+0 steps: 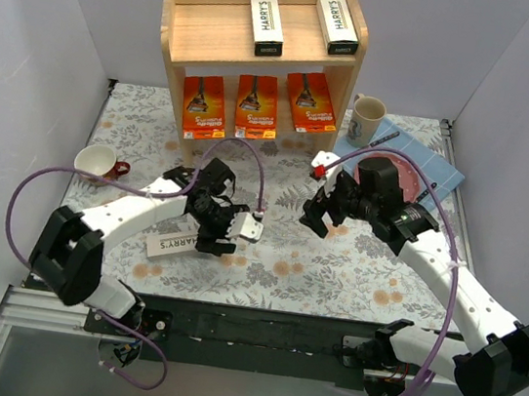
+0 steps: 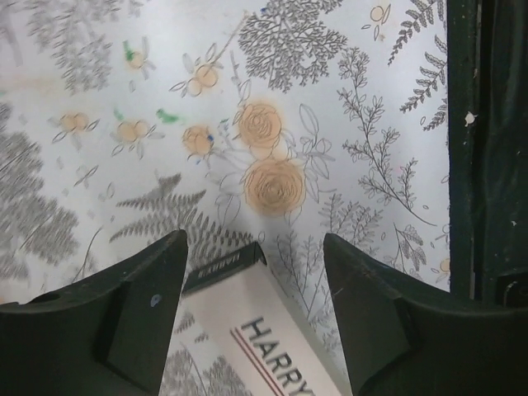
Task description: Place and organize the shaving razors onto the shelf
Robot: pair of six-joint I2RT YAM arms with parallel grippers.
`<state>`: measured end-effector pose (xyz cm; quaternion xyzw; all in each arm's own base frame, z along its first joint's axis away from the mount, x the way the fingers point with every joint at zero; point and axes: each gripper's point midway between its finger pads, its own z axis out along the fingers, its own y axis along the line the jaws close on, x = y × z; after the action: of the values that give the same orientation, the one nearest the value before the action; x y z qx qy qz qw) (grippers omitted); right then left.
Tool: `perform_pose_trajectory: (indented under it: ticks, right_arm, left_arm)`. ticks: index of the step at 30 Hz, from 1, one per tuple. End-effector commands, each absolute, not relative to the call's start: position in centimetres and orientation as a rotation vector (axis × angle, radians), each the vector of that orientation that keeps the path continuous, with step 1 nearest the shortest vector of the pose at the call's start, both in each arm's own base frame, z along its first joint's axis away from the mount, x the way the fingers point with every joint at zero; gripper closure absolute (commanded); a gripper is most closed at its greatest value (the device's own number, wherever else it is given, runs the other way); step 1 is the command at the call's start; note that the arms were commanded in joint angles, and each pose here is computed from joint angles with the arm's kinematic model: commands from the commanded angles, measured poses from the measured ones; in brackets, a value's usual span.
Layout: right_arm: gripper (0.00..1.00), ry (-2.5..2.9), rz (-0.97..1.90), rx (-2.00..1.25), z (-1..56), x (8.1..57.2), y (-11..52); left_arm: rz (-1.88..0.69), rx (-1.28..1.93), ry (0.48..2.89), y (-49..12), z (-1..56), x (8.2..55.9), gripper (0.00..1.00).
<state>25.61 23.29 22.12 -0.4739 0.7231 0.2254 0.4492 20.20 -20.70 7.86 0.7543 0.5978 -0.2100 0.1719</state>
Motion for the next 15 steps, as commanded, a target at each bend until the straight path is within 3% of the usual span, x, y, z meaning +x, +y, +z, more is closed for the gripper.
perform_pose_trajectory:
  ticks: [1,8,15]
  right_arm:
    - [0.01,1.786,0.737,-1.359,21.1,23.6,25.3]
    - [0.01,1.61,0.89,-1.517,20.9,23.5,32.8]
    - [0.01,1.499,0.989,-1.687,18.6,22.0,42.8]
  left_arm:
    - [-0.45,1.876,1.752,-18.4,13.7,21.1,0.32]
    - [-0.321,1.28,2.21,-9.9,15.7,21.7,0.28]
    - [0.05,0.456,2.534,1.4,13.7,22.8,0.23]
